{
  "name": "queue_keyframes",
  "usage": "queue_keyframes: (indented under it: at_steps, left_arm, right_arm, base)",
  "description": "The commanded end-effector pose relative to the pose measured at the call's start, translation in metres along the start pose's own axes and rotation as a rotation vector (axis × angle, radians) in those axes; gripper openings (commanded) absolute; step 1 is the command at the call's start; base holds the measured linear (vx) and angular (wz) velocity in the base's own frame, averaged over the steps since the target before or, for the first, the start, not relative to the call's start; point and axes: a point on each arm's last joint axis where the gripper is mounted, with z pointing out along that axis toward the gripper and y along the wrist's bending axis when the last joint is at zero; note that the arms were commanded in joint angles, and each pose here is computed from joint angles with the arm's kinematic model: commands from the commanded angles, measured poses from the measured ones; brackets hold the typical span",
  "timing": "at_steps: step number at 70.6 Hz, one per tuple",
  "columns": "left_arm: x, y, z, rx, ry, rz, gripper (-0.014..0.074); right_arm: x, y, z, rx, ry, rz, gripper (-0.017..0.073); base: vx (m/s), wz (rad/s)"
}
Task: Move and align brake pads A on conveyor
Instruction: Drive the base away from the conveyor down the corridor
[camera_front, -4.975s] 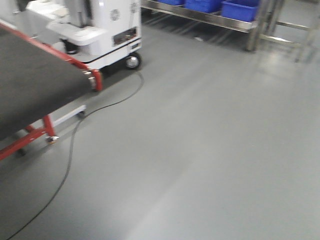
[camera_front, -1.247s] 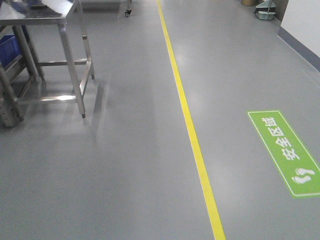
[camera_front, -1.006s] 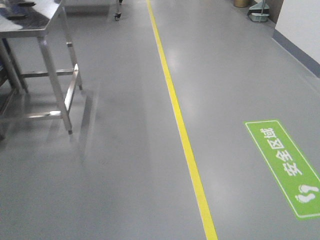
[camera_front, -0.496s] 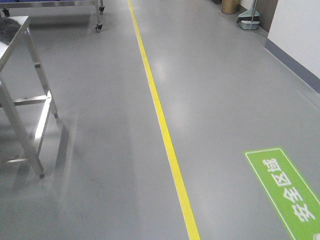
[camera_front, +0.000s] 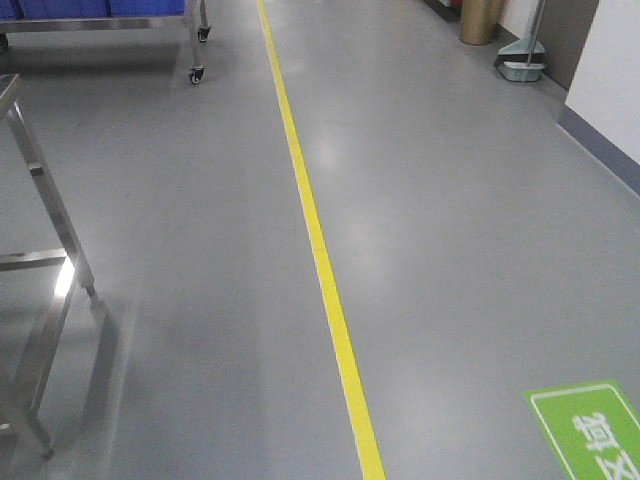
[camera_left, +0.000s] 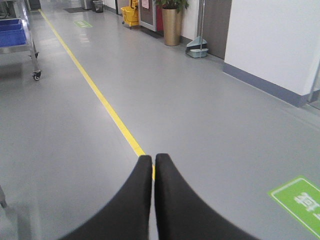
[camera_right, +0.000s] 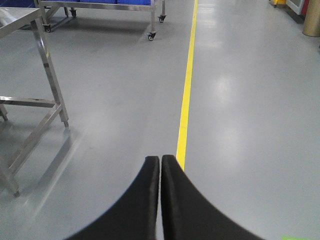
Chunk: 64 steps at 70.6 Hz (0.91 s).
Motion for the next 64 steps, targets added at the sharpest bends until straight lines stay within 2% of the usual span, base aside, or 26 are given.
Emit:
queue_keyframes:
  at_steps: [1, 64]
  left_arm:
    - [-0.013, 0.0009, -0.002, -0.014, -0.075, -0.01, -0.0006]
    - [-0.013, 0.0009, -0.002, -0.014, -0.075, -0.01, -0.0006]
  right_arm:
    - [-0.0147, -0.0004, -0.0028, 0.003, -0.093, -0.005, -0.0009]
    - [-0.0148, -0.0004, -0.0028, 0.003, -0.094, -0.005, -0.0009]
  base:
    - [0.64, 0.04]
    - [0.63, 0.04]
